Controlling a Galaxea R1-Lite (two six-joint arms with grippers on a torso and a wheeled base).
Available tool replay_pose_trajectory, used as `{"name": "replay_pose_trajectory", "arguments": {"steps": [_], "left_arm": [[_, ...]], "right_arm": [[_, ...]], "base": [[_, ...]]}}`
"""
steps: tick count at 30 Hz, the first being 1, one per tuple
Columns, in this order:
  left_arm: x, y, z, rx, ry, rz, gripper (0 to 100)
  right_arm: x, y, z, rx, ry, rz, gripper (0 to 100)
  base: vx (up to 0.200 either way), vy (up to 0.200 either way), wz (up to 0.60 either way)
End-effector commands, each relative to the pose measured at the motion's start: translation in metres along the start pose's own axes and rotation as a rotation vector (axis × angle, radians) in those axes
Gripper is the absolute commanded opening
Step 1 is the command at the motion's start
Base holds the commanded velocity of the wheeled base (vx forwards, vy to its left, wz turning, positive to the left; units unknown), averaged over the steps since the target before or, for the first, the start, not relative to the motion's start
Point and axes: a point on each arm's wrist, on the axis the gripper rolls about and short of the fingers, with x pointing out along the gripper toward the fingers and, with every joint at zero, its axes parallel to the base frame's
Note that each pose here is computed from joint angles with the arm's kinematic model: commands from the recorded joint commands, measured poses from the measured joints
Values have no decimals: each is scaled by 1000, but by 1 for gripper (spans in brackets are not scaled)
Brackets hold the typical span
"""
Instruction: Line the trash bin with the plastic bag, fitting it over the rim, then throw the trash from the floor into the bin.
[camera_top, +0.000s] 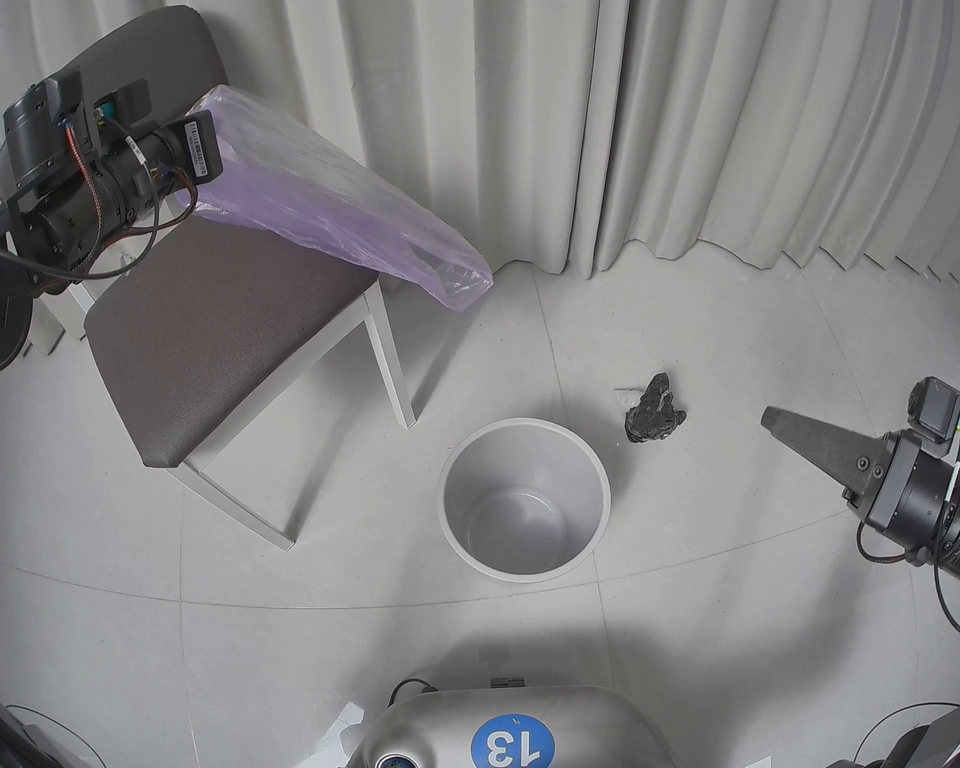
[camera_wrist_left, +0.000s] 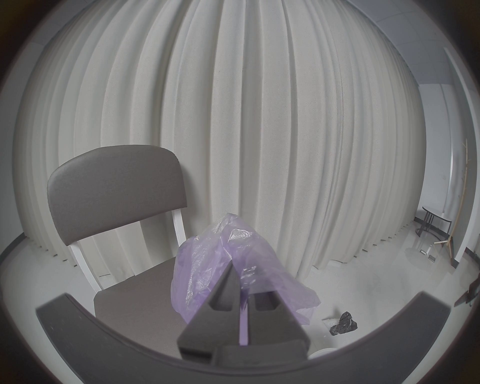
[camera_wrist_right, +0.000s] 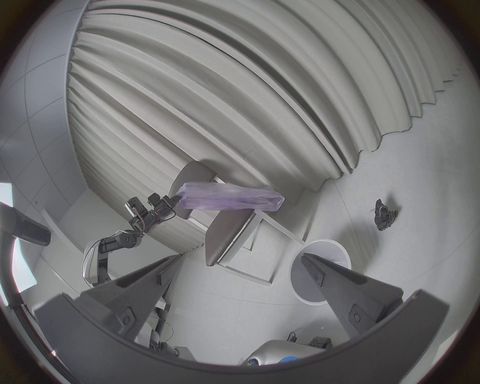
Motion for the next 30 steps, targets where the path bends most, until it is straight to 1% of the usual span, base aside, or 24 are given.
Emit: {"name": "replay_pose_trajectory", "arguments": {"steps": [1, 2, 3, 6, 9, 11, 12, 14, 15, 16, 17, 18, 19, 20, 21, 22, 23, 26, 28, 30], "left_arm": [[0, -3, 4, -4, -11, -10, 0], [0, -3, 4, -4, -11, -10, 0], [-1, -8, 5, -9, -16, -26, 0], [-3, -14, 8, -15, -24, -45, 0], [-3, -22, 10, -24, -28, -53, 0], [-3, -22, 10, -26, -28, -53, 0], [-5, -29, 15, -34, -42, -66, 0], [-5, -31, 18, -38, -51, -74, 0], [-7, -36, 22, -47, -63, -85, 0], [-7, -36, 22, -47, -63, -85, 0], [-12, -47, 24, -69, -69, -93, 0], [-12, -47, 24, -69, -69, -93, 0], [-15, -55, 24, -92, -68, -86, 0], [-15, -56, 24, -99, -67, -83, 0], [-18, -61, 24, -144, -70, -68, 0], [-20, -65, 25, -180, -78, -65, 0], [-23, -72, 23, -235, -88, -72, 0], [-30, -78, 20, -296, -114, -83, 0], [-37, -93, 10, -342, -153, -131, 0], [-39, -99, 2, -356, -170, -147, 0]], "right_arm": [[-1, -5, -10, -16, 60, 15, 100], [0, -6, -11, -18, 64, 16, 100], [2, -8, -13, -19, 80, 9, 100], [5, -11, -16, -14, 98, 0, 100], [4, -13, -21, -17, 116, -9, 100], [4, -13, -21, -19, 116, -9, 100], [4, -16, -25, -49, 130, -20, 100], [5, -18, -27, -60, 141, -31, 100], [4, -21, -34, -89, 167, -48, 100], [4, -21, -34, -89, 167, -48, 100], [1, -28, -46, -198, 214, -75, 100], [1, -28, -46, -198, 214, -75, 100], [0, -32, -51, -262, 237, -98, 100], [0, -32, -52, -271, 237, -102, 100], [0, -31, -54, -287, 238, -119, 100], [1, -29, -56, -291, 241, -128, 100], [3, -27, -59, -299, 244, -151, 100], [7, -26, -63, -311, 243, -196, 100], [16, -24, -69, -315, 252, -234, 100], [21, -24, -71, -309, 254, -252, 100]], "base": [[0, 0, 0], [0, 0, 0], [0, 0, 0], [0, 0, 0], [0, 0, 0], [0, 0, 0], [0, 0, 0], [0, 0, 0], [0, 0, 0], [0, 0, 0], [0, 0, 0], [0, 0, 0], [0, 0, 0], [0, 0, 0], [0, 0, 0], [0, 0, 0], [0, 0, 0], [0, 0, 0], [0, 0, 0], [0, 0, 0]]}}
